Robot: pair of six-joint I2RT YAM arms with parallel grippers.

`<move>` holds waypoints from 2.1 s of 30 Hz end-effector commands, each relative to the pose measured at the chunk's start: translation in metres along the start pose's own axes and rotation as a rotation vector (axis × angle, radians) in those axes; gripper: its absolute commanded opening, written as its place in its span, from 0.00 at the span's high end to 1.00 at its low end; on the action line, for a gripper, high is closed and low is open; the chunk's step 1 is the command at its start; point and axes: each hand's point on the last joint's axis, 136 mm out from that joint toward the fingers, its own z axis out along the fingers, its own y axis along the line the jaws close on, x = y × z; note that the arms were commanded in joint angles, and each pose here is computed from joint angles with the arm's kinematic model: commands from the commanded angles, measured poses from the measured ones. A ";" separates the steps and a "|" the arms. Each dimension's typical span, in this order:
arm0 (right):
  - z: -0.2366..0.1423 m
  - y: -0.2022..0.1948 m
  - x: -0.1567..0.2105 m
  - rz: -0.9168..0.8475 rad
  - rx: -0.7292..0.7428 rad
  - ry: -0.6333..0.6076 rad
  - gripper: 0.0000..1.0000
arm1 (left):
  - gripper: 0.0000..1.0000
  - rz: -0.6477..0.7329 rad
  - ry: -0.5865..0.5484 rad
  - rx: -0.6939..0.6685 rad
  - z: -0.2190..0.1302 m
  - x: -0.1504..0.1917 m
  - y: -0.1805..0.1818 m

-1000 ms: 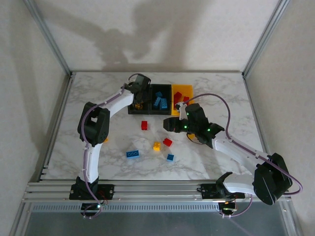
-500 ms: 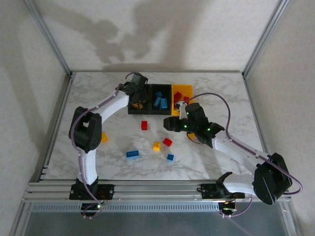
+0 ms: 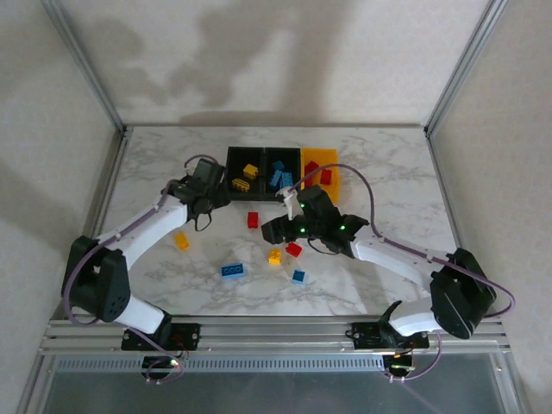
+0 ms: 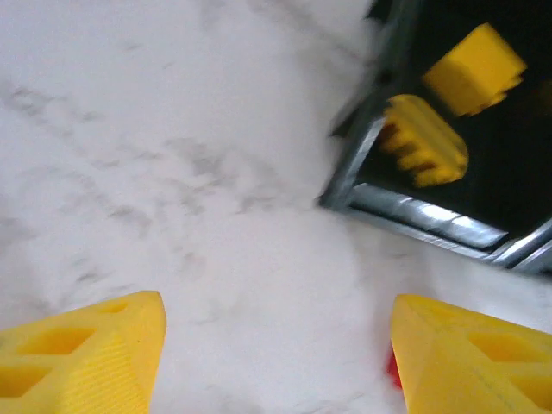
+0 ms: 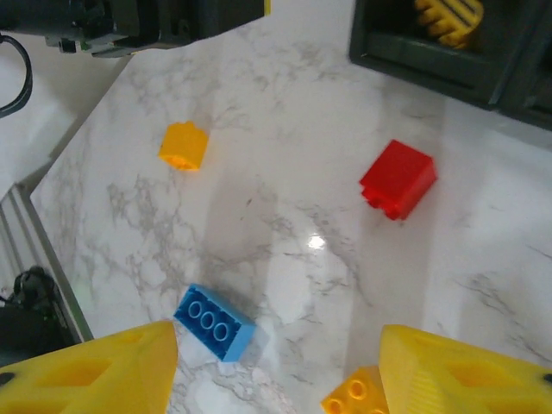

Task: Sort the legos into containers by color
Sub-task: Pick up the lego from the middle-left of the table, then place the lego in the container.

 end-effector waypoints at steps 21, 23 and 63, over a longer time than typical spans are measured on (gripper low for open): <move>0.036 0.039 -0.004 -0.089 -0.078 0.024 0.37 | 0.19 -0.111 0.163 -0.275 0.034 0.090 0.120; 0.036 0.039 -0.005 -0.090 -0.076 0.023 0.37 | 0.26 -0.107 0.166 -0.284 0.038 0.092 0.121; -0.011 -0.011 -0.026 0.059 0.112 -0.108 0.38 | 0.68 0.025 0.043 0.072 0.042 -0.044 -0.079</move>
